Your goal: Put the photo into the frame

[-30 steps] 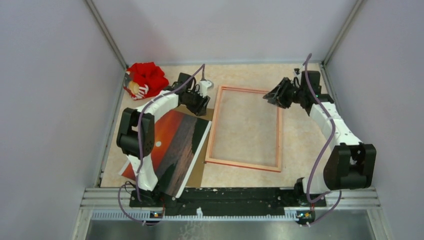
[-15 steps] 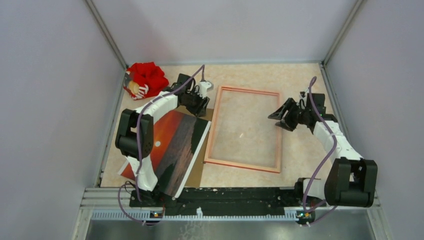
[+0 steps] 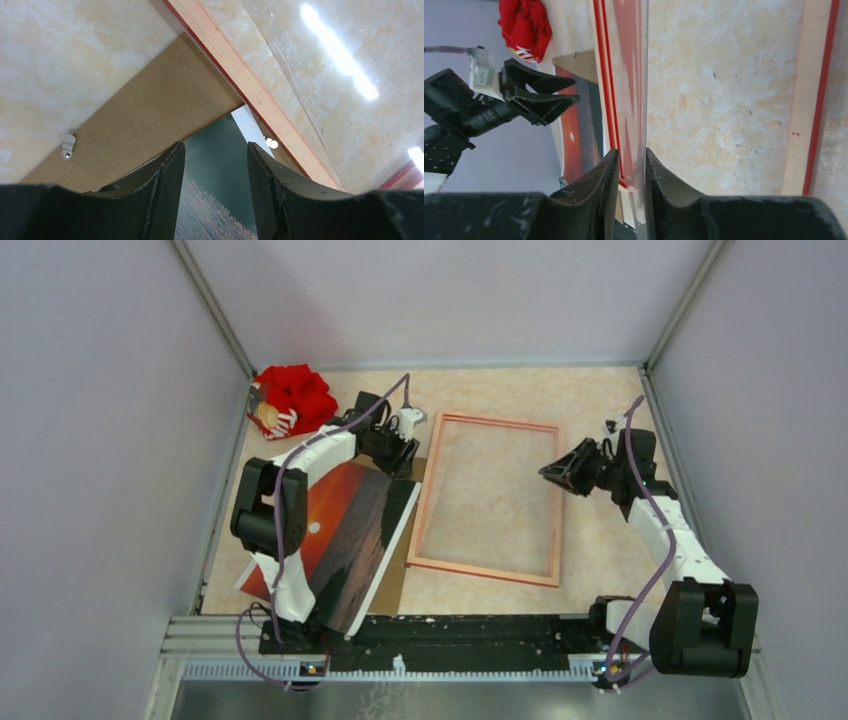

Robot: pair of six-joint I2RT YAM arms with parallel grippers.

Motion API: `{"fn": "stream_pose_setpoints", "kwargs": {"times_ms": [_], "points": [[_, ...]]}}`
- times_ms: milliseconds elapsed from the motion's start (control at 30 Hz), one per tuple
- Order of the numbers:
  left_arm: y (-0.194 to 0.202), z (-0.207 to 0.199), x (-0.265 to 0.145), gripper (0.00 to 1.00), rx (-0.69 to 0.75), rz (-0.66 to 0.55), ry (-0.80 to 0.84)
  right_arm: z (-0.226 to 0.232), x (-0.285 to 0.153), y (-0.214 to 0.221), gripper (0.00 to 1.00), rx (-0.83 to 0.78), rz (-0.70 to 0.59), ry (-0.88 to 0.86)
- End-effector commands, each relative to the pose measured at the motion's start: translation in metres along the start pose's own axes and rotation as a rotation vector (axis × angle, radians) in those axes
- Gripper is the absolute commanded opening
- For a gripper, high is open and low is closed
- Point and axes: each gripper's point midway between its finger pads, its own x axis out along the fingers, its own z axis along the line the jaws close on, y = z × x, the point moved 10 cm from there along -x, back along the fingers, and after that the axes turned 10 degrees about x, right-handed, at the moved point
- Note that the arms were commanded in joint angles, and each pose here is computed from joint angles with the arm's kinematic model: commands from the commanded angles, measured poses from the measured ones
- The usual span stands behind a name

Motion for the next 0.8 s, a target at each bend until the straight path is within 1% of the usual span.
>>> {"fn": "stream_pose_setpoints", "kwargs": {"times_ms": [0, 67, 200, 267, 300, 467, 533, 567, 767], "points": [[-0.002, -0.002, 0.000, 0.56, 0.003, -0.027, 0.020, 0.026, -0.007, -0.009, 0.23, -0.036, -0.060, -0.126], [0.000, 0.000, 0.004, 0.56, 0.001, -0.022, 0.013, 0.032, -0.008, -0.010, 0.24, -0.042, -0.077, -0.138], [0.002, 0.001, 0.007, 0.56, 0.000, -0.014, 0.010, 0.046, -0.007, -0.012, 0.40, -0.060, -0.069, -0.104], [0.002, 0.000, 0.006, 0.56, -0.001, -0.015, 0.012, 0.051, -0.005, -0.006, 0.48, -0.082, -0.027, -0.082], [0.002, 0.000, 0.006, 0.56, 0.001, -0.017, 0.011, 0.051, -0.006, -0.005, 0.51, -0.083, -0.019, -0.071], [0.002, 0.000, 0.006, 0.56, -0.001, -0.014, 0.014, 0.050, -0.016, 0.003, 0.54, -0.102, -0.016, -0.069], [0.001, 0.000, 0.006, 0.56, -0.003, -0.019, 0.018, 0.049, -0.017, 0.010, 0.52, -0.103, -0.010, -0.096], [0.001, -0.001, 0.006, 0.56, -0.003, -0.021, 0.021, 0.050, -0.015, 0.012, 0.49, -0.103, -0.010, -0.112], [0.006, -0.002, 0.010, 0.56, -0.006, -0.007, 0.031, 0.055, 0.000, 0.015, 0.25, -0.113, -0.015, -0.143]]}}
